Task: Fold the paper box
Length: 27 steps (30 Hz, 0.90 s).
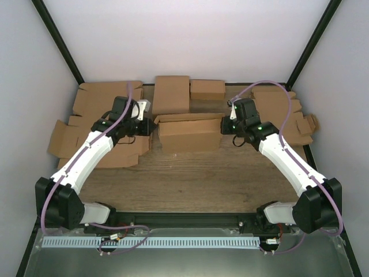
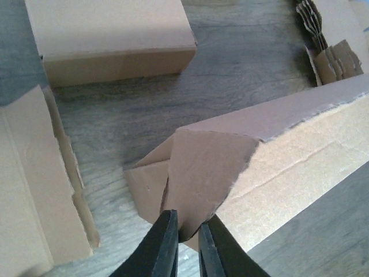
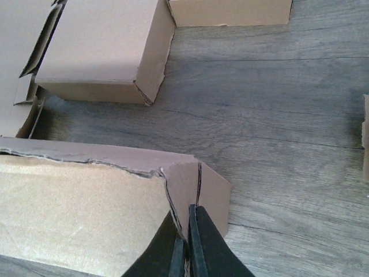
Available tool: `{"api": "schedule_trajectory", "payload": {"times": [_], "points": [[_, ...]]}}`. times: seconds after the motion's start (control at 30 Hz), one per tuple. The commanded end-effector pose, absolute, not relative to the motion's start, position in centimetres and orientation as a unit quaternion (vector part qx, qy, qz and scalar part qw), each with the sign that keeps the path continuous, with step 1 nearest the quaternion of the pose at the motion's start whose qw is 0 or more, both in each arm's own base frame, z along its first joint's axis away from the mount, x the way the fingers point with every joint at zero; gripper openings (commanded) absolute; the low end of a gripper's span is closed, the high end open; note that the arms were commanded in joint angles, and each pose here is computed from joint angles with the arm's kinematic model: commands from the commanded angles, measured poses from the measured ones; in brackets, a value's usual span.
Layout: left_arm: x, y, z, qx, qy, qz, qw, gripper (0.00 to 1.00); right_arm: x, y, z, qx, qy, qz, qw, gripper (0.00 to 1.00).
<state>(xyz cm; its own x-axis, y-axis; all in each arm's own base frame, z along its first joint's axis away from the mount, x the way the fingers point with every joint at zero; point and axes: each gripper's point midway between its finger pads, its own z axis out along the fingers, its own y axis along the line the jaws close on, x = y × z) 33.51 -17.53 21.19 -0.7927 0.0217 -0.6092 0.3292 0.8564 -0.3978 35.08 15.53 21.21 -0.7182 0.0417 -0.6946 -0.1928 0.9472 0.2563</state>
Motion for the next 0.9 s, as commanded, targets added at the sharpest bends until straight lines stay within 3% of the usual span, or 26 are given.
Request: {"api": "schedule_trajectory", "payload": {"times": [0.0, 0.1, 0.2, 0.27, 0.33, 0.4, 0.43, 0.47, 0.87], "points": [[34.8, -17.7, 22.2, 0.09, 0.911, -0.238, 0.324, 0.11, 32.9, 15.7, 18.1, -0.054, 0.941, 0.144, 0.3, 0.01], [34.9, -17.7, 22.2, 0.087, 0.916, -0.231, 0.316, 0.13, 33.0, 15.8, 18.2, -0.055, 0.941, 0.144, 0.301, 0.01], [34.9, -17.8, 21.7, 0.088, 0.922, -0.22, 0.305, 0.31, 33.1, 15.9, 18.2, -0.056, 0.941, 0.146, 0.301, 0.01], [35.0, -17.7, 21.2, 0.089, 0.925, -0.212, 0.303, 0.33, 33.2, 15.9, 18.1, -0.057, 0.941, 0.146, 0.3, 0.01], [35.2, -17.6, 20.9, 0.087, 0.927, -0.205, 0.302, 0.28, 33.3, 16.1, 18.1, -0.059, 0.941, 0.148, 0.299, 0.01], [35.3, -17.5, 20.8, 0.086, 0.929, -0.2, 0.3, 0.17, 33.3, 16.1, 18.1, -0.06, 0.941, 0.148, 0.299, 0.01], [35.4, -17.4, 20.8, 0.085, 0.93, -0.196, 0.299, 0.06, 33.3, 16.1, 18.1, -0.06, 0.941, 0.148, 0.298, 0.01], [35.4, -17.4, 20.9, 0.084, 0.931, -0.193, 0.299, 0.04, 33.3, 16.1, 18.1, -0.059, 0.941, 0.147, 0.299, 0.01], [34.1, -18.6, 20.9, 0.075, 0.95, -0.214, 0.215, 0.04, 33.3, 16.2, 18.0, -0.065, 0.94, 0.149, 0.3, 0.03]]}}
